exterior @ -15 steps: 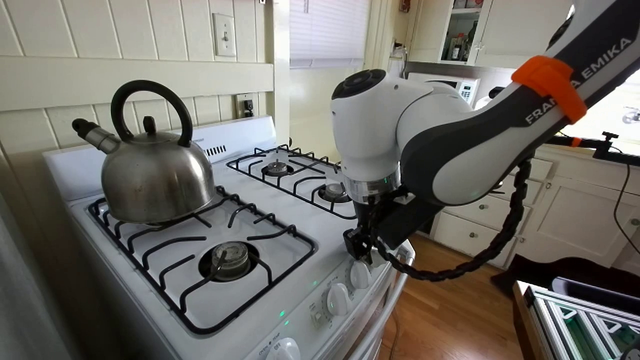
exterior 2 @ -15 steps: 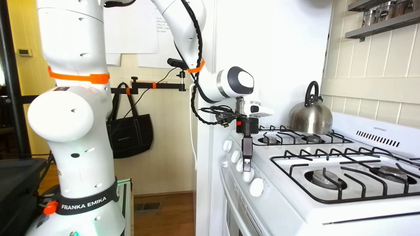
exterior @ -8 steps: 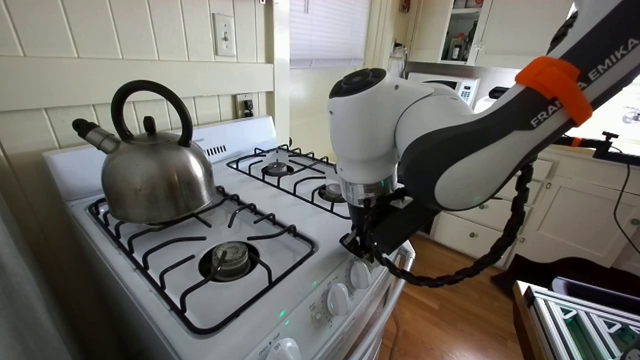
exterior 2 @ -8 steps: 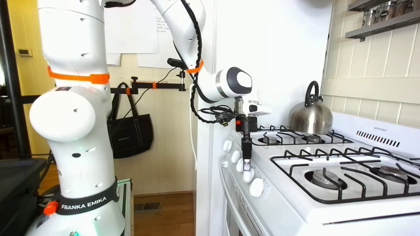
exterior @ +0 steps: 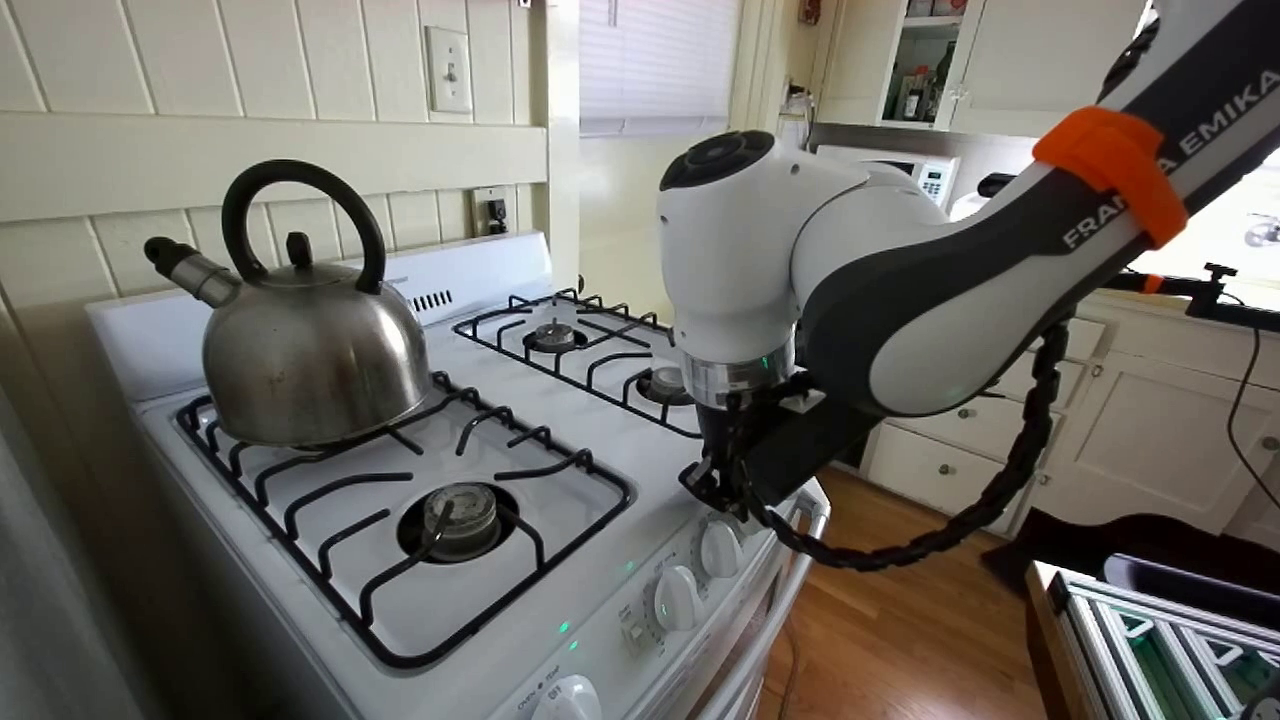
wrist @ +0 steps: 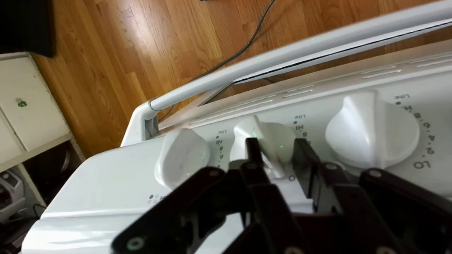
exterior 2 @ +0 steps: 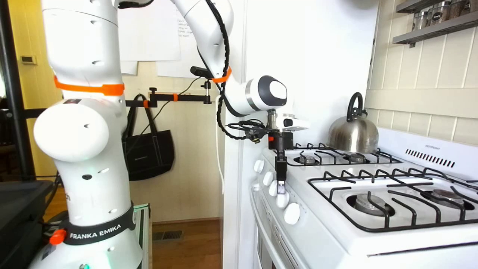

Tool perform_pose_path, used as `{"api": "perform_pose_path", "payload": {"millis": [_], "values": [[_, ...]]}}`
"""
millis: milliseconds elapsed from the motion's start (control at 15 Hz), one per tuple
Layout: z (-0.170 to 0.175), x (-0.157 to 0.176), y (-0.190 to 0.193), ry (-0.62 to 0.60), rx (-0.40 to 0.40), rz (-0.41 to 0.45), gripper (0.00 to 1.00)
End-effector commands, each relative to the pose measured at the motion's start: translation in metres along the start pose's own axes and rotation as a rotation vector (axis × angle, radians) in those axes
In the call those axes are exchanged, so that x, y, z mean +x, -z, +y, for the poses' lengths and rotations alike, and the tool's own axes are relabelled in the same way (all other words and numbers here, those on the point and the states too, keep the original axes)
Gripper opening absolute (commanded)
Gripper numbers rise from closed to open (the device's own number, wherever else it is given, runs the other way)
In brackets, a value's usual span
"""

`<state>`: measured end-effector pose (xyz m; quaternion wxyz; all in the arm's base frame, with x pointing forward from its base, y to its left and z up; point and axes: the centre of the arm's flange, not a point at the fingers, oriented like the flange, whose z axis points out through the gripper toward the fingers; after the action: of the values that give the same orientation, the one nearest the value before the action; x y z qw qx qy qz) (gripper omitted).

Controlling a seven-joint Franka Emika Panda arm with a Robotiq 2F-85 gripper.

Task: Turn the second last knob on the stove to the right

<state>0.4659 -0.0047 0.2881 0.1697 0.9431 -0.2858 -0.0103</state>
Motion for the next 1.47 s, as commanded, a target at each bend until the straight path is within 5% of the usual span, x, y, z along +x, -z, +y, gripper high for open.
{"api": "perform_pose_path", "payload": {"millis": [0,1400], "values": [[0.009,0.004,-0.016,-0.065,-0.002,-0.013,0.07],[0.046,0.006,-0.028,-0.377,0.045,-0.146,0.07]]}}
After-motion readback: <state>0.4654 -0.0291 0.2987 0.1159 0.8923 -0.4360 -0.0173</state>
